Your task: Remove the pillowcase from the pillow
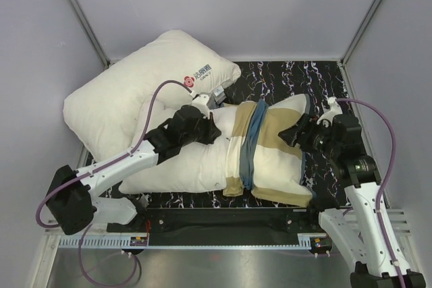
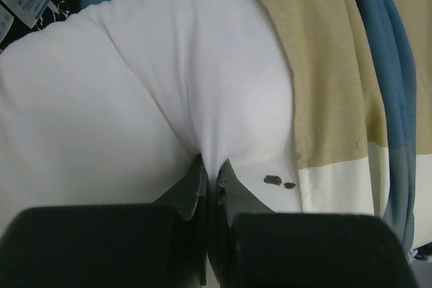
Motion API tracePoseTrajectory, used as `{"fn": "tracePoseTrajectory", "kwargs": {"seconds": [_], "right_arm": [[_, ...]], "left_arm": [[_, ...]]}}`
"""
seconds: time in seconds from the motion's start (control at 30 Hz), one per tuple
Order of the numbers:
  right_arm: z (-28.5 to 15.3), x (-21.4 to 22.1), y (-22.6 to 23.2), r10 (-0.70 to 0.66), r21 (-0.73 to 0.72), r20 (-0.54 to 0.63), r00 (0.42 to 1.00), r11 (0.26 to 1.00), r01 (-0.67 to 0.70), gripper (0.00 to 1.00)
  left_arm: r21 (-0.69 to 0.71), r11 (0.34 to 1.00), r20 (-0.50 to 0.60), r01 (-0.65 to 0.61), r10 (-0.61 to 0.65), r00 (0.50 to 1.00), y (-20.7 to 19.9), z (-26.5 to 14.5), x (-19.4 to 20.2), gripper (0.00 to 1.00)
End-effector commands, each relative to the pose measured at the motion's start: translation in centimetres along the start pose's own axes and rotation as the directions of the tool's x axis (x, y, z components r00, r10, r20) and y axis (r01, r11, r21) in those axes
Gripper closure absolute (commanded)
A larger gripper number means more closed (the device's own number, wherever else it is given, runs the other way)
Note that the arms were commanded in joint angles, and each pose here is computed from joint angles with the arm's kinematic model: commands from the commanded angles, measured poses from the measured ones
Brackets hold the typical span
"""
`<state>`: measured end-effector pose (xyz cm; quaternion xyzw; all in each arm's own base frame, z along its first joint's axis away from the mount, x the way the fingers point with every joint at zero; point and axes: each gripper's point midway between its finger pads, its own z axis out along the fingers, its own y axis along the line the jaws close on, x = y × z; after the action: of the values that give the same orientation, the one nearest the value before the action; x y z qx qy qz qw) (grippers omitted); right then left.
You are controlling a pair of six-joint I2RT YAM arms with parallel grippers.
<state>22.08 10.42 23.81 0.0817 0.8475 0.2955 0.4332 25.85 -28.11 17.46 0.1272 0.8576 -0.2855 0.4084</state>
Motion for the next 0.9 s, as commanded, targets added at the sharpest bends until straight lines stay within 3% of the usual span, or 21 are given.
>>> {"fn": "tracePoseTrajectory", "kwargs": {"seconds": [0.0, 0.3, 0.53, 0.63, 0.67, 0.7, 0.77, 0.8, 0.87], "right_arm": [[0.5, -0.2, 2.0, -0.005, -0.087, -0.005, 1.0, 0.996, 0.005, 0.26], [4.1, 3.2, 5.1, -0.094, -0.078, -0.091, 0.991, 0.993, 0.087, 0.26], [7.3, 5.9, 2.2, -0.096, 0.059, -0.144, 0.985, 0.993, 0.106, 0.26], [8.4, 7.6, 0.7, -0.095, 0.107, -0.187, 0.978, 0.987, 0.117, 0.31], [8.6, 8.4, -0.1, -0.092, 0.127, -0.205, 0.974, 0.985, 0.12, 0.34], [8.8, 8.9, -0.5, -0.08, 0.142, -0.213, 0.974, 0.983, 0.112, 0.5], [9.1, 10.2, -1.5, -0.07, 0.162, -0.236, 0.969, 0.981, 0.11, 0.65], [9.1, 10.5, -1.8, -0.063, 0.175, -0.237, 0.969, 0.979, 0.107, 0.82], [8.7, 10.3, -2.1, -0.06, 0.186, -0.222, 0.973, 0.977, 0.103, 0.92]], "left_arm": [[-0.134, 0.991, -0.013, -0.029, 0.027, 1.0, 3.3, 0.7, -1.1, 1.0], [-0.16, 0.987, -0.048, 0.0, -0.008, 0.999, 4.3, 2.3, -0.7, 1.0], [-0.176, 0.984, -0.056, 0.0, -0.01, 0.998, 5.1, 1.7, -0.1, 1.0], [-0.161, 0.987, -0.048, 0.008, -0.016, 0.999, 5.0, 1.4, -0.1, 1.0], [-0.157, 0.987, -0.043, 0.012, -0.019, 0.999, 5.0, 1.2, -0.2, 1.0], [-0.155, 0.988, -0.042, 0.015, -0.022, 0.999, 5.0, 1.2, -0.2, 1.0], [-0.159, 0.987, -0.041, 0.017, -0.024, 0.999, 5.3, 1.0, 0.0, 1.0], [-0.162, 0.987, -0.042, 0.017, -0.024, 0.999, 5.5, 0.9, 0.1, 1.0], [-0.173, 0.985, -0.045, 0.016, -0.024, 0.999, 6.1, 0.7, 0.4, 1.0]]}}
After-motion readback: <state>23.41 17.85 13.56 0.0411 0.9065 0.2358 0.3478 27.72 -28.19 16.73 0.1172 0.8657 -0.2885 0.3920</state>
